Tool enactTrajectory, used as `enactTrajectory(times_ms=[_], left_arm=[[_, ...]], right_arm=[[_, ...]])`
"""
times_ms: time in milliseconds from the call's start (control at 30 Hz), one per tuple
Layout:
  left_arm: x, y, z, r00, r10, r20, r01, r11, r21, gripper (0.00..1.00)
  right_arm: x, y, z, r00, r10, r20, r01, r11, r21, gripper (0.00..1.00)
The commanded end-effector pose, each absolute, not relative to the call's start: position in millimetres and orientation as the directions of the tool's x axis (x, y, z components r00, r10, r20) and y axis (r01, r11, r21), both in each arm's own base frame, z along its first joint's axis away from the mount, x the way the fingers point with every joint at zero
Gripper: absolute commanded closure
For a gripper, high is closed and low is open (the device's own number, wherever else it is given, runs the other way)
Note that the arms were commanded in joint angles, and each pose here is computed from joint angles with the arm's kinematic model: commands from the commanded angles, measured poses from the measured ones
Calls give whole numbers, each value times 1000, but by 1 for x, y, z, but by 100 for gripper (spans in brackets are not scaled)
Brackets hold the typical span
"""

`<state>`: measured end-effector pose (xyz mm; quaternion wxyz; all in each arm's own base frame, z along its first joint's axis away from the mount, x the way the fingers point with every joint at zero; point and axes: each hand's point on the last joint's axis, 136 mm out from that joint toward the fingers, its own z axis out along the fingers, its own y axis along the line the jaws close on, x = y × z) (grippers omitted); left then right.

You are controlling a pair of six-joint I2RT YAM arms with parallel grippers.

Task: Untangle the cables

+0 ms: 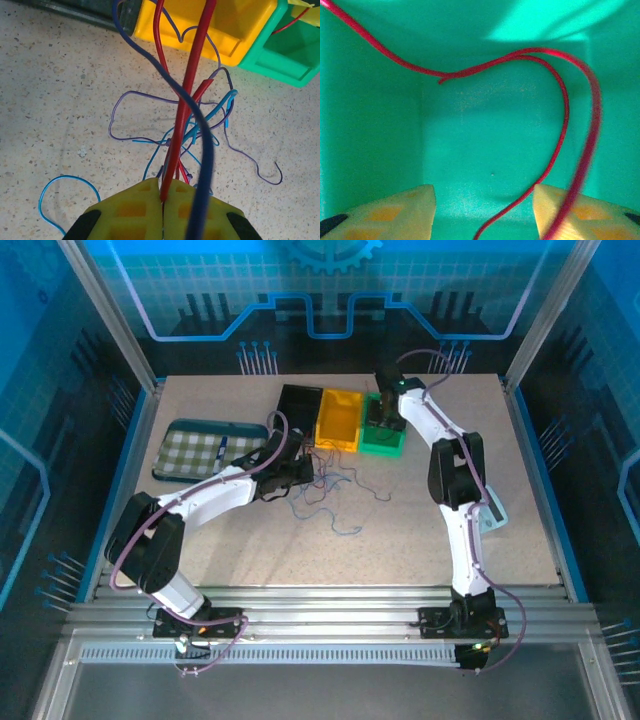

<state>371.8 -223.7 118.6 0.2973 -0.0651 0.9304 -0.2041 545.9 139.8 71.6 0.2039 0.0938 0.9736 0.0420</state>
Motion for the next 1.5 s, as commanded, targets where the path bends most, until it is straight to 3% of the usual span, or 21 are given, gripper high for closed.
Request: enactTrajectory(times_ms=[0,333,733,967,1133,1333,1467], left_arm=[[377,-231,130,-804,-228,-550,36,903,-427,100],[379,-235,133,-800,-221,-558,58,897,-439,100],[385,-245,134,-810,-187,-556,97,892,-441,100],[384,-248,131,-821,-171,-545,107,891,-441,100],[378,-249,125,-830,-129,-543,142,893,-428,100],[364,-263,125,-838,-24,-545,283,834,-473,100],[354,-269,127,-828,32,-560,377,772,-512,100]], right_arm=[[549,140,122,-866,182,-466,152,983,102,38],[541,147,138,-858,203,-472,151,978,147,34],[527,163,111,-854,166,-493,95,981,167,35],[505,166,167,-720,85,-689,18,994,104,35],[460,179,194,-687,28,-726,-124,980,155,35],[402,232,204,-692,-24,-722,-445,802,399,47],[387,245,198,-735,-28,-677,-473,737,483,69]])
